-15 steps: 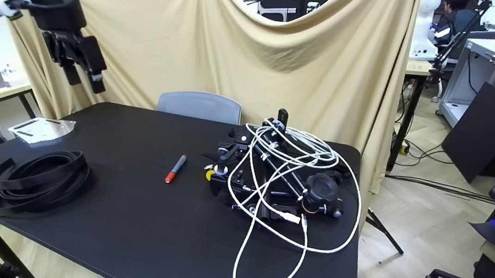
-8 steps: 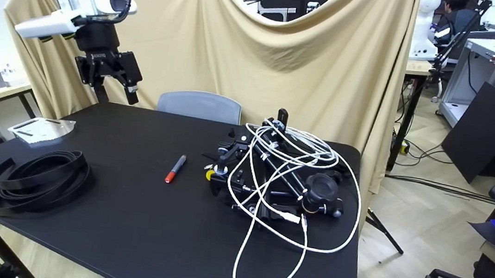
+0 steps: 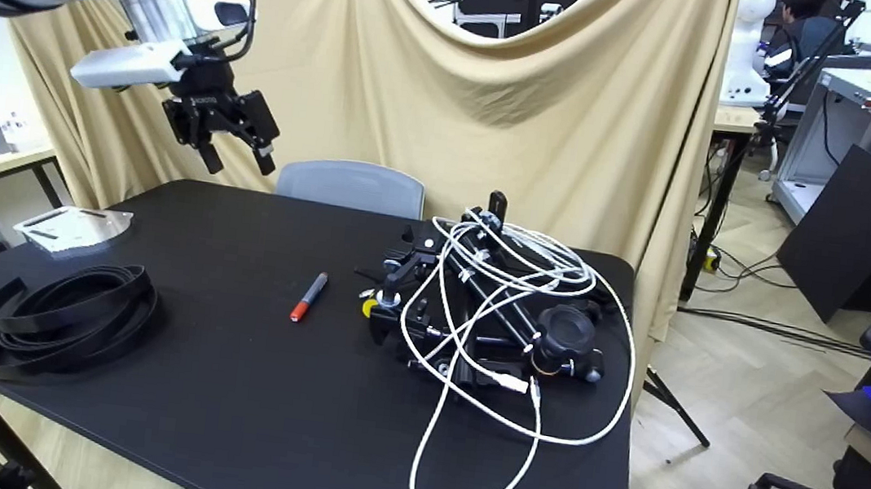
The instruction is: Move the object to the left side of the table
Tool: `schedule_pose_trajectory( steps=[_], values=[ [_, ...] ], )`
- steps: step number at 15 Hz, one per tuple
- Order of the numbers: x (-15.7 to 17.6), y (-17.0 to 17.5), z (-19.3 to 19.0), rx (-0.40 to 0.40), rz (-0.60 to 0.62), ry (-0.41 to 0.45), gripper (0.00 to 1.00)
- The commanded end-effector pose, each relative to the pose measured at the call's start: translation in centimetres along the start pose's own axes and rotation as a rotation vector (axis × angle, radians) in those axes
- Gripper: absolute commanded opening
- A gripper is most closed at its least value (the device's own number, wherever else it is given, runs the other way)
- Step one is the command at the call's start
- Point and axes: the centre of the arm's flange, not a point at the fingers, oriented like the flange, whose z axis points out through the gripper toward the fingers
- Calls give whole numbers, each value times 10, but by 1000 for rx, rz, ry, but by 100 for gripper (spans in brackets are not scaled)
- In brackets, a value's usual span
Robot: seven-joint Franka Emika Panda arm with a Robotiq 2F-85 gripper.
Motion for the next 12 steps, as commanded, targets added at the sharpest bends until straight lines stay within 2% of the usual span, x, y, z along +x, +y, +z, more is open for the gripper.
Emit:
schedule_pose_trajectory(
  steps=[1, 6, 12],
  values=[
    [33, 15, 39, 16, -65, 64, 100],
    [58, 29, 101, 67, -209, 9, 100],
    [79, 10, 157, 156, -347, -49, 100]
  ],
)
